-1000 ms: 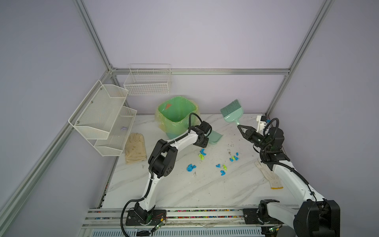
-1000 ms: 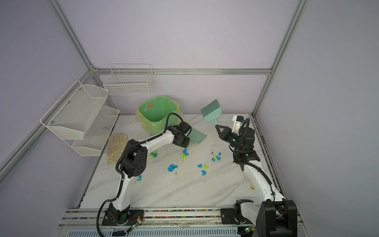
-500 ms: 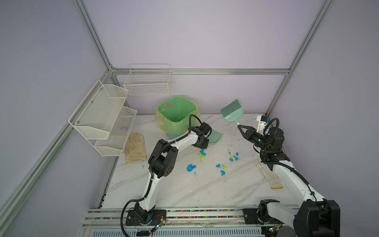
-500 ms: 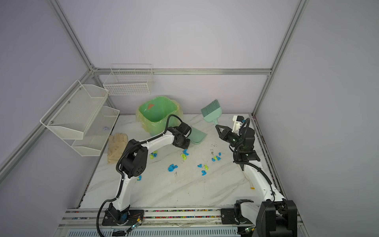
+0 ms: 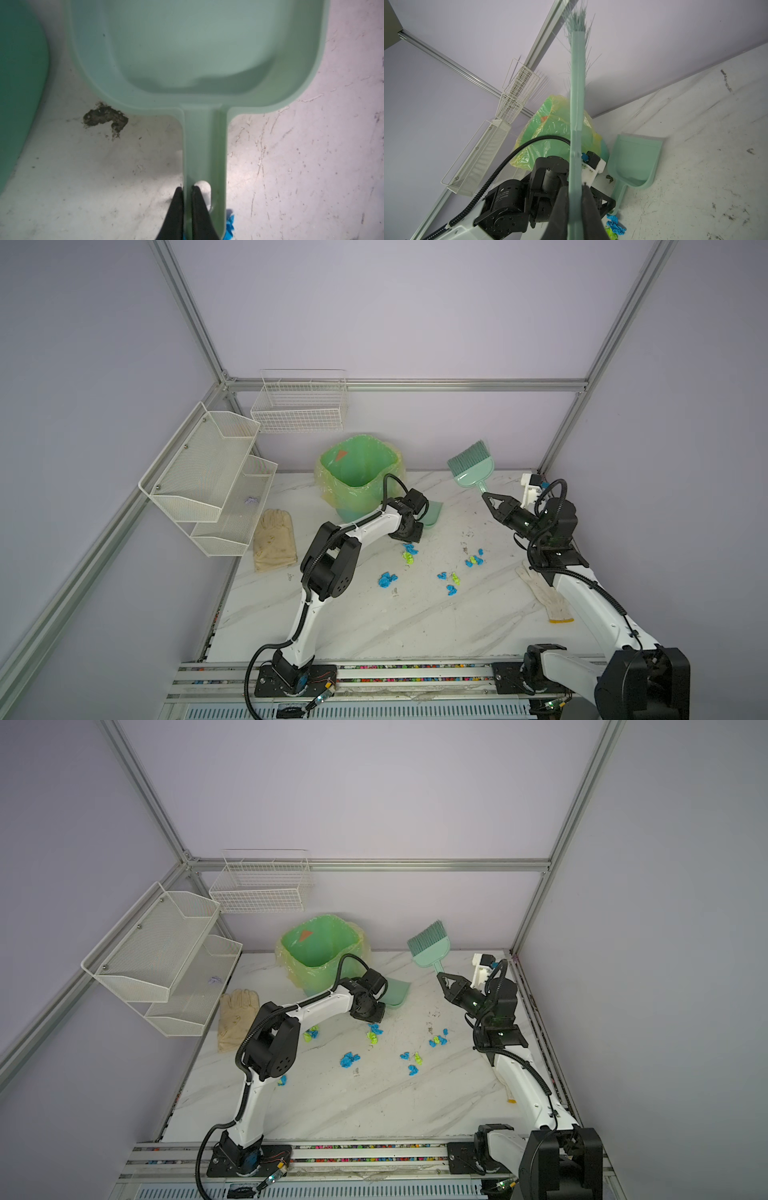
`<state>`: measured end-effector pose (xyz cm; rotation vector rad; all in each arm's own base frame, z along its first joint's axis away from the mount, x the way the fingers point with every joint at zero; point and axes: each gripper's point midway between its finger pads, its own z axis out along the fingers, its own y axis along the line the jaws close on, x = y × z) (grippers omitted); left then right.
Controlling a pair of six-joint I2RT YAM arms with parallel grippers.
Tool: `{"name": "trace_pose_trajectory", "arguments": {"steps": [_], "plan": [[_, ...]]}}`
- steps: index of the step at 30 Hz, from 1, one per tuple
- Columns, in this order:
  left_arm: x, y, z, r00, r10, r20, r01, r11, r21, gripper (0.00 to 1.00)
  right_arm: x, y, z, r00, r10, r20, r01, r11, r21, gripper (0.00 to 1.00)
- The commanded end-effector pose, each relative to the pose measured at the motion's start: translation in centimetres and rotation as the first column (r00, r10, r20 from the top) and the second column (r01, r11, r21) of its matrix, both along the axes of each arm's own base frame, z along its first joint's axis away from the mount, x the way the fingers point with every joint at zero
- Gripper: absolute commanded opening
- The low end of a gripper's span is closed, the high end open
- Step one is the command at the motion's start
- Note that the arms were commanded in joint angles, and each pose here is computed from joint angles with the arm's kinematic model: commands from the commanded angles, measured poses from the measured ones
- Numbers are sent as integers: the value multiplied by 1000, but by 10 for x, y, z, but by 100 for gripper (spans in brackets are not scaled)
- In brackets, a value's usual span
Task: Sweep away the paper scraps from the table
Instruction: 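Lower the left gripper onto the mint-green dustpan handle and close it, then drag the dustpan toward the scraps with the left gripper while the right lowers the brush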
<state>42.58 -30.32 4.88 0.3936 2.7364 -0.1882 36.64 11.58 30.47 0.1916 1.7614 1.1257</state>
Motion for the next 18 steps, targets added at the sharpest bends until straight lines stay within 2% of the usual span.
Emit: {"name": "trace_pose_trajectory", "arguments": {"steps": [1, 9, 18], "plan": [[-2, -2, 15, 1000, -3, 18, 3, 1000, -28, 5, -7, 0, 13, 999, 8, 40, -9, 1000, 8, 0], [3, -3, 30, 999, -5, 49, 7, 999, -31, 0, -9, -3, 19, 999, 0, 49, 0, 1000, 11, 0], [3, -7, 57, 997, -8, 70, 13, 997, -70, 0, -7, -8, 23, 999, -30, 37, 31, 999, -24, 0]]}}
